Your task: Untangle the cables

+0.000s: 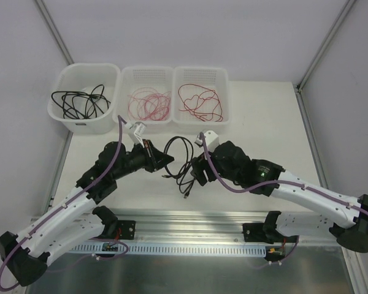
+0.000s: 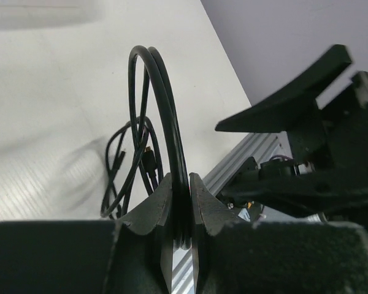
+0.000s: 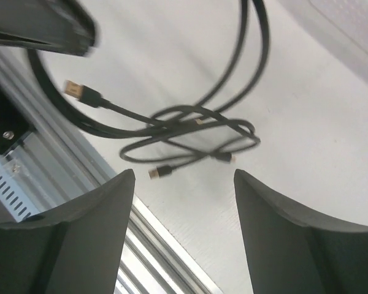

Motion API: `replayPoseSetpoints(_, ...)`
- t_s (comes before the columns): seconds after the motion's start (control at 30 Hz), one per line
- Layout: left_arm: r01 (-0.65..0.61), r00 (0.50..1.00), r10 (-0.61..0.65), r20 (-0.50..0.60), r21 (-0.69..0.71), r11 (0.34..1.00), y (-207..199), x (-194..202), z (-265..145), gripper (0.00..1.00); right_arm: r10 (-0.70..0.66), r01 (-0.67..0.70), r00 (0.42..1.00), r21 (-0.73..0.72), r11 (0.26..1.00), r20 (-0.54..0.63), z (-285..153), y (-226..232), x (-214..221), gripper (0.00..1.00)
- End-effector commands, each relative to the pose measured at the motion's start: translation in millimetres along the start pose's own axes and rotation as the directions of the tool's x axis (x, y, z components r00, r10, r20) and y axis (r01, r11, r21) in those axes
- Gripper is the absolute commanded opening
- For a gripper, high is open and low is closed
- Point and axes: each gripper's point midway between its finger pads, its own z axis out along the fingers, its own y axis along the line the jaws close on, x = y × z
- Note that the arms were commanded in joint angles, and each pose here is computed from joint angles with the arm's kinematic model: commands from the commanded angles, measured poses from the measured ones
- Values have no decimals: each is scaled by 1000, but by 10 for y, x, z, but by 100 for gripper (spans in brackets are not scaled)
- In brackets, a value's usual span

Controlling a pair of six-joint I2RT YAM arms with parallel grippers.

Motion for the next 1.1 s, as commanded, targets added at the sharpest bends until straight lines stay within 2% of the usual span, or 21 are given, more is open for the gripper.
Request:
replayPoseSetpoints(0.0,-137,989,130,75,100,986,-319,-251,-121,0,149,-150,989,85,985,18,-10,-202,102,70)
replayPoseSetpoints(0.07,-170,984,160,84,123,978,-377,-268,-163,0,164,-165,986,54,985,12,52,-163,179,70)
replayPoseSetpoints(0.2,-189,980,175,96,158,969,-478,-297,-234,0,140,-140,990,78,987,2,159,-232,319,70)
replayPoseSetpoints(0.4,-189,979,170,112,192,963,-596,-345,-319,0,175,-172,981,-34,984,88,283,-80,300,70)
replayPoseSetpoints(0.57,-192,979,171,114,204,960,-648,-366,-358,0,188,-188,973,-16,982,134,290,-147,198,70)
replayPoseSetpoints(0.73,-181,982,163,93,234,955,-715,-346,-366,0,260,-273,943,38,961,206,255,-330,87,69)
replayPoseSetpoints(0.83,-181,983,168,74,264,947,-777,-322,-385,0,228,-241,951,41,970,208,237,-332,39,69)
replayPoseSetpoints(1.07,-191,982,181,60,340,921,-993,-353,-484,0,40,-41,989,3,999,145,362,-270,167,68)
